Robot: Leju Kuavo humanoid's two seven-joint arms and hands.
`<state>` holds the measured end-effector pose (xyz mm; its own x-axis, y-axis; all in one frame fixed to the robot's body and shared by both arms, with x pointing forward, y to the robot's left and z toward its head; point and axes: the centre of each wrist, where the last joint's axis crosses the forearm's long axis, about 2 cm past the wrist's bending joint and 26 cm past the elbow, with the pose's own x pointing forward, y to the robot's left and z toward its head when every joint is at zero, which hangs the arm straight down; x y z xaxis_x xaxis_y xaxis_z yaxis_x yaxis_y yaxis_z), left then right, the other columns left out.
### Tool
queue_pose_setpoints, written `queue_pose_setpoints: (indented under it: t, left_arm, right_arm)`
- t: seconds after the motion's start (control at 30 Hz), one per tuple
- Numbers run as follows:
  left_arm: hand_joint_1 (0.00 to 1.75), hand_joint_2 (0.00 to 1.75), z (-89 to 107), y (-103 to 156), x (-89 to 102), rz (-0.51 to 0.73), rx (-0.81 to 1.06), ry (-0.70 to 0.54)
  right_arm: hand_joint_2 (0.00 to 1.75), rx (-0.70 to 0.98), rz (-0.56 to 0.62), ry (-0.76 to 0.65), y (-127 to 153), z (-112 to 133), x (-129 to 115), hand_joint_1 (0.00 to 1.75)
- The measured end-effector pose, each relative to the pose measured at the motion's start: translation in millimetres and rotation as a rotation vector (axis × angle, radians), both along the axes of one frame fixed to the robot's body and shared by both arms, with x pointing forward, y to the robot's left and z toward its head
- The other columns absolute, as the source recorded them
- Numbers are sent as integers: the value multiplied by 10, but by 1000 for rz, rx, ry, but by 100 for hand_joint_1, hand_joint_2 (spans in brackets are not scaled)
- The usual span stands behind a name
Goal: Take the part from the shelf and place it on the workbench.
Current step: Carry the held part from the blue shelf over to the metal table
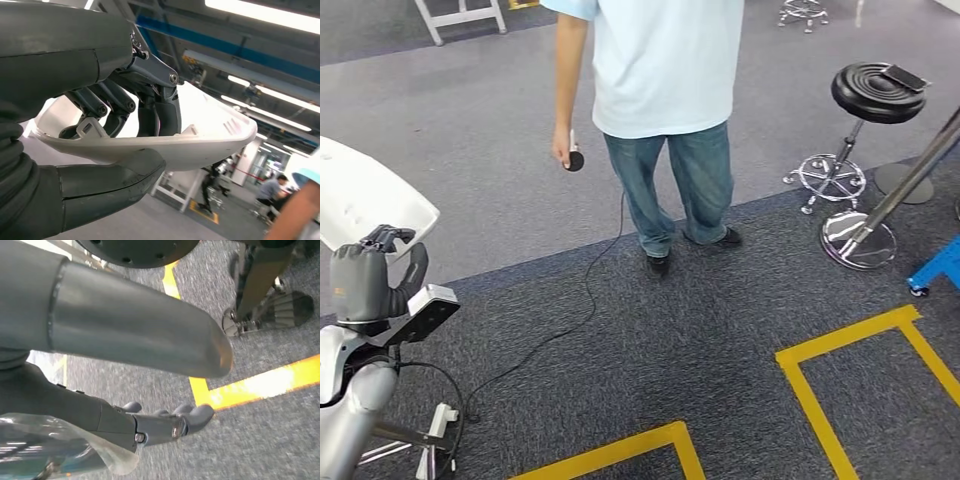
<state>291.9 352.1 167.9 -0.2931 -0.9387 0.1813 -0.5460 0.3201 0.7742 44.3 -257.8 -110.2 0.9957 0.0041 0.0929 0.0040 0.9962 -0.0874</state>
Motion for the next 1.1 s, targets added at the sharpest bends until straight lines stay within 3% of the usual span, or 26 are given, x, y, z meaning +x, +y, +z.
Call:
queue_pose_setpoints:
  t: [1.1]
  left_arm:
    - [175, 175, -16, -53, 46, -80, -134, -36]
  right_arm:
    - [0, -8, 22, -12, 17, 6, 35, 0]
